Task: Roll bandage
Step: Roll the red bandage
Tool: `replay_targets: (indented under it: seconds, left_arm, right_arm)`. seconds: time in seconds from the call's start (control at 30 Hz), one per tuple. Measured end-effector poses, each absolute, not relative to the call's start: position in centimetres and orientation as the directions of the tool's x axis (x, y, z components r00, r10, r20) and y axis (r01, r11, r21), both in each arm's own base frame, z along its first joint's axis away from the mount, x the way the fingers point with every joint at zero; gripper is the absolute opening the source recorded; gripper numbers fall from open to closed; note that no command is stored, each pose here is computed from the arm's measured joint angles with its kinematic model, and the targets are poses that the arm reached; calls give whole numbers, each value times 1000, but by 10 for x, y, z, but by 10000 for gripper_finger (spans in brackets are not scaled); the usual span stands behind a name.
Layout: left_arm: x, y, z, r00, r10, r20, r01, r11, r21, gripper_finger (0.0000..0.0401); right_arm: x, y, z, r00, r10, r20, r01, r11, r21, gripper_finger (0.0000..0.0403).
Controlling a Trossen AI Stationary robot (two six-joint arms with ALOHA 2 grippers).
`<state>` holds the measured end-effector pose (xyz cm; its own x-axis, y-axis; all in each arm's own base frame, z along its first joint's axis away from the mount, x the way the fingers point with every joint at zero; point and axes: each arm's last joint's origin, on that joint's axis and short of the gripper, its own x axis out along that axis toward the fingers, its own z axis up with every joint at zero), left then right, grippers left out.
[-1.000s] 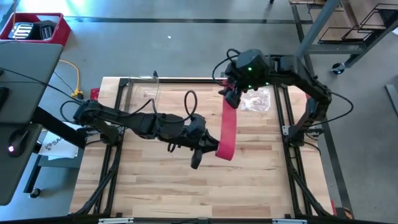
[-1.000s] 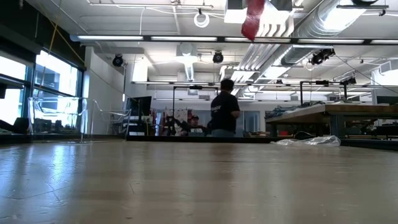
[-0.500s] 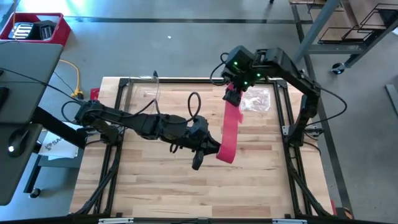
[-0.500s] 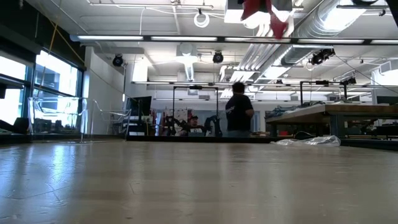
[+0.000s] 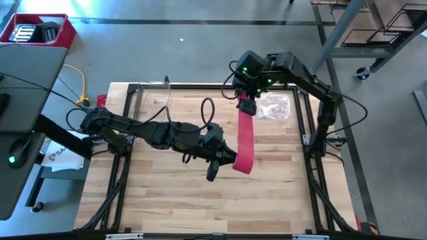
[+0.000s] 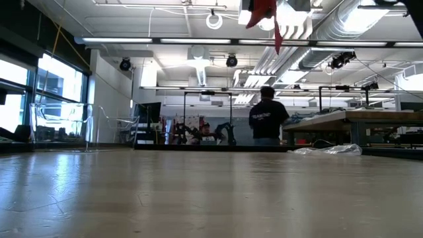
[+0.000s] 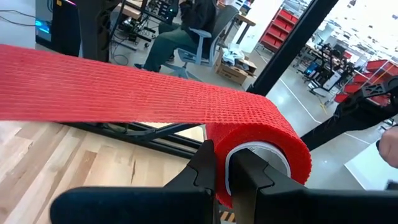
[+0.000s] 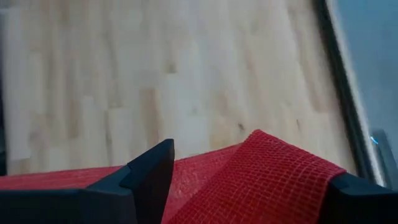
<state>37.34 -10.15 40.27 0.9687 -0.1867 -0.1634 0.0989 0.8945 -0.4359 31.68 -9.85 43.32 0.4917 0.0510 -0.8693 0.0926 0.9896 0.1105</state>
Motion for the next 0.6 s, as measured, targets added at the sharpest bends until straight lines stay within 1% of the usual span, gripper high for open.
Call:
replay_targets:
  seconds: [0.1, 0.13, 0.17, 0.27, 0.3, 0.37, 0.4, 0.43, 0.5, 0.53, 0.57, 0.6]
  left_arm:
    - [373, -102, 403, 969, -187, -162, 99, 894, -437, 14]
    - [373, -102, 403, 969, -187, -162, 98, 892, -441, 14]
    - [373, -102, 403, 969, -187, -162, 98, 891, -443, 14]
    - [373, -102, 403, 969, -187, -163, 98, 891, -443, 14]
    - [373, -102, 403, 969, -187, -164, 96, 890, -446, 14]
    - [373, -101, 403, 968, -187, -165, 94, 888, -449, 14]
    - [374, -101, 403, 969, -184, -165, 92, 889, -449, 14]
    - [374, -100, 403, 969, -183, -165, 91, 889, -449, 14]
    - [374, -99, 403, 970, -178, -165, 87, 889, -450, 14]
    - [374, -98, 403, 971, -175, -165, 84, 889, -450, 14]
    - [374, -98, 403, 971, -175, -165, 84, 889, -450, 14]
    - [374, -98, 403, 971, -174, -165, 83, 889, -450, 14]
  right_arm:
    - [319, -93, 435, 535, 268, -801, -74, 960, 271, 248]
    - [320, -91, 436, 547, 304, -780, -101, 949, 299, 248]
    - [320, -91, 438, 559, 309, -770, -102, 947, 306, 248]
    - [319, -93, 440, 576, 229, -785, -11, 962, 272, 248]
    - [318, -93, 441, 575, 243, -781, -16, 958, 286, 248]
    - [316, -92, 440, 561, 326, -761, -76, 936, 345, 248]
    - [315, -93, 440, 560, 316, -765, -64, 938, 341, 248]
    - [315, -94, 440, 561, 251, -789, 4, 952, 306, 248]
    - [312, -98, 438, 509, 83, -857, 187, 961, 205, 248]
    - [310, -99, 436, 484, 64, -873, 205, 961, 184, 248]
    - [310, -99, 436, 487, 91, -869, 173, 965, 198, 248]
    - [311, -97, 437, 506, 150, -849, 117, 964, 240, 248]
